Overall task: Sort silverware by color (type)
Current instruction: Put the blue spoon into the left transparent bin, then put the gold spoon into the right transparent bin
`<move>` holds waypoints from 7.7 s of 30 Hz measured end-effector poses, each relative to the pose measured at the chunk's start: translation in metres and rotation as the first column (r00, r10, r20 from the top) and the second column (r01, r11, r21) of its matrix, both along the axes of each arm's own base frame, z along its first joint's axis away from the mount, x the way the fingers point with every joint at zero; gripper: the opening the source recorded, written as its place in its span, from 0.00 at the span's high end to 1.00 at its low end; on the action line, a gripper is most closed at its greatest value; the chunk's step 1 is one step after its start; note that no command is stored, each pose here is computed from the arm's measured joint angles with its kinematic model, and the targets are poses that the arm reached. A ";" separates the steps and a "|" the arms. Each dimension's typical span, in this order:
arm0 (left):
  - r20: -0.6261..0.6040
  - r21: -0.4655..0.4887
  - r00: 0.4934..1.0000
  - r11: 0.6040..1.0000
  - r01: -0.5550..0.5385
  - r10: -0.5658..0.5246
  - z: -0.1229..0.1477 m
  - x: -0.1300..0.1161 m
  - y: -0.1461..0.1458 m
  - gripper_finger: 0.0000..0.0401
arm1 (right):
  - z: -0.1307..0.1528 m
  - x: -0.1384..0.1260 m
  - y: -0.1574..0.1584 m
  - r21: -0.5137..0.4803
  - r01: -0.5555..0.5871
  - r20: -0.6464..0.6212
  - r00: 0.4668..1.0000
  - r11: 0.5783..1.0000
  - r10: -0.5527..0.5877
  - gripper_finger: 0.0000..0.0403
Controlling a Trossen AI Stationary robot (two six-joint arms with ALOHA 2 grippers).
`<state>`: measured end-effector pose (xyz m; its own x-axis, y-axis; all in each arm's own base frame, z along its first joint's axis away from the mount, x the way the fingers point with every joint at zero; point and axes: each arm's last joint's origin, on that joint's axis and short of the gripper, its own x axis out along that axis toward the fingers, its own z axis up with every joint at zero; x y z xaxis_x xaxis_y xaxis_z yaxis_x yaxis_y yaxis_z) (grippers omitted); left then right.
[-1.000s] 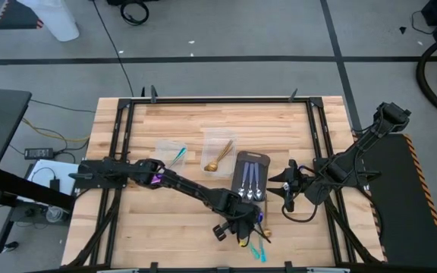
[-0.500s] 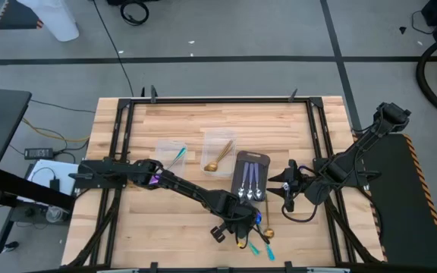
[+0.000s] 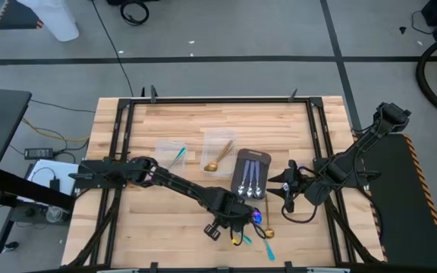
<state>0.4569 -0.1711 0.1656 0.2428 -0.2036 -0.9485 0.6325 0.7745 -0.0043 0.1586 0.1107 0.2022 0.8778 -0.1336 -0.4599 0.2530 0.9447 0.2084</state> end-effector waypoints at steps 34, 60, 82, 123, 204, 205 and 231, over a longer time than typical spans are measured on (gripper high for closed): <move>-0.192 0.425 0.929 0.880 -0.211 0.315 0.038 -0.049 0.026 0.96 | 0.000 -0.002 0.002 -0.004 -0.015 -0.002 1.000 1.000 0.015 0.53; 0.111 0.487 0.895 0.761 -0.428 0.432 0.116 -0.077 0.043 0.96 | 0.001 -0.005 0.006 -0.007 -0.007 0.023 1.000 1.000 0.007 0.53; 0.238 0.459 0.869 0.738 -0.495 0.435 0.118 -0.063 0.052 0.96 | -0.005 0.002 0.011 -0.040 0.035 0.044 0.998 0.999 -0.033 0.53; 0.415 -0.019 0.301 0.339 -0.941 0.859 0.067 -0.213 0.127 0.96 | -0.003 0.003 0.012 -0.074 0.014 0.062 0.998 0.997 -0.009 0.53; 0.336 -0.338 0.041 0.161 -0.927 0.941 0.027 -0.263 0.099 0.61 | -0.002 0.007 0.008 -0.103 0.018 0.057 0.998 0.994 -0.012 0.53; 0.349 -0.343 0.048 0.175 -0.923 0.936 0.032 -0.260 0.098 0.61 | -0.002 0.007 0.008 -0.104 0.017 0.056 0.998 0.994 -0.012 0.53; 0.538 -0.422 0.358 0.612 -0.669 0.763 0.034 -0.190 0.069 0.61 | -0.007 0.013 0.012 -0.063 -0.014 0.046 0.999 0.998 0.016 0.53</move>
